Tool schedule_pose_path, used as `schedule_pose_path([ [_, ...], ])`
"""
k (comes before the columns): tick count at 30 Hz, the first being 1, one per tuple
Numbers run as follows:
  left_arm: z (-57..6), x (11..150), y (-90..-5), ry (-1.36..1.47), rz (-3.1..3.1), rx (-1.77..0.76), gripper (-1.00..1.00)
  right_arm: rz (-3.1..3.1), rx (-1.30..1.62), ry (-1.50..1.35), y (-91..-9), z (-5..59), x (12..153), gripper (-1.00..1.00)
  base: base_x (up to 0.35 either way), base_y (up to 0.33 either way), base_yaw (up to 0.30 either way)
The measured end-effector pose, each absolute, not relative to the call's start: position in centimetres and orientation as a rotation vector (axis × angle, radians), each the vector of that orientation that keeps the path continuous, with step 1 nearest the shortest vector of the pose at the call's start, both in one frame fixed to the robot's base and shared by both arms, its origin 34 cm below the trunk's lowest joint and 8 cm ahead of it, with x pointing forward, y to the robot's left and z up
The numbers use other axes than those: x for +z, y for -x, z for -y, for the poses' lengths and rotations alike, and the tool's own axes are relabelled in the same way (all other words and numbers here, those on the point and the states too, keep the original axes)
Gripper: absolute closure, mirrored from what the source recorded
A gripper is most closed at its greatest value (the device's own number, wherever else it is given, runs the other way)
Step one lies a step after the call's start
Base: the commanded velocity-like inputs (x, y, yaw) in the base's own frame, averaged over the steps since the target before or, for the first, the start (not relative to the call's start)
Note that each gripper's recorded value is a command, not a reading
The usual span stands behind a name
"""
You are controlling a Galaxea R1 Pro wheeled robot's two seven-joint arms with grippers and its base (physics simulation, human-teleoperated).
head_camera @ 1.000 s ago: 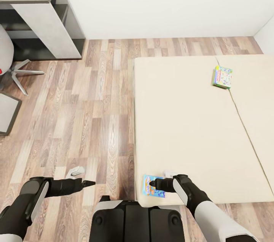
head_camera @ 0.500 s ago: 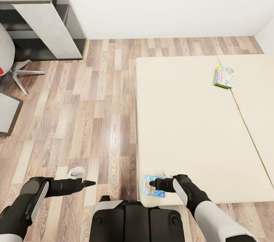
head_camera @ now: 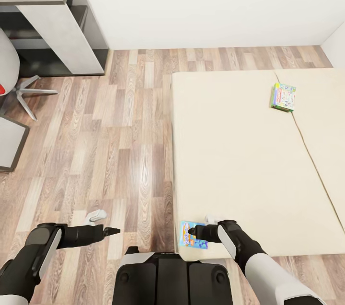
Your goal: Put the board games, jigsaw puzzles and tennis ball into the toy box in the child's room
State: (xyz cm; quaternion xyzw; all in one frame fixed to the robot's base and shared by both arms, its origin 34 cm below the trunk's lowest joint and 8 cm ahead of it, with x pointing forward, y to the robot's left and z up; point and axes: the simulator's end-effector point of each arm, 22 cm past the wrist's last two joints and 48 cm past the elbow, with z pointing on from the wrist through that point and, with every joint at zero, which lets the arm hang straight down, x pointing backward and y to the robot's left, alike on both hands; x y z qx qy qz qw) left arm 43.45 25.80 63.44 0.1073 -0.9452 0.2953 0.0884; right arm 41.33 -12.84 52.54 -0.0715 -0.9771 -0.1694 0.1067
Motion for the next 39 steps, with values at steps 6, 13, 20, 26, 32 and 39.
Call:
schedule_pose_path([
  [6, -25.86, 63.44, -43.46, -0.319, 2.814, 0.878, -1.0, 2.877, -0.499, 0.211, -41.31, 12.83, 52.54, -1.0, 0.0, 0.072, 0.0],
  [13, -25.86, 63.45, -43.46, -0.319, 2.814, 0.878, -1.0, 2.877, -0.499, 0.211, -41.3, 12.84, 52.53, -1.0, 0.0, 0.014, 0.0],
  [20, -25.88, 63.44, -43.45, -0.319, 2.814, 0.877, -1.0, 2.877, -0.499, 0.21, -41.33, 12.84, 52.54, -1.0, 0.0, 0.061, 0.0],
  [26, -25.88, 63.44, -43.45, -0.319, 2.814, 0.877, -1.0, 2.876, -0.499, 0.211, -41.29, 12.85, 52.53, -1.0, 0.0, 0.011, 0.0],
  [32, -25.88, 63.44, -43.45, -0.319, 2.814, 0.878, -1.0, 2.877, -0.499, 0.211, -41.3, 12.84, 52.53, -1.0, 0.0, 0.001, 0.0],
  [39, -25.86, 63.46, -43.46, -0.319, 2.813, 0.879, -1.0, 2.876, -0.499, 0.211, -41.28, 12.84, 52.53, -1.0, 0.0, 0.059, 0.0],
])
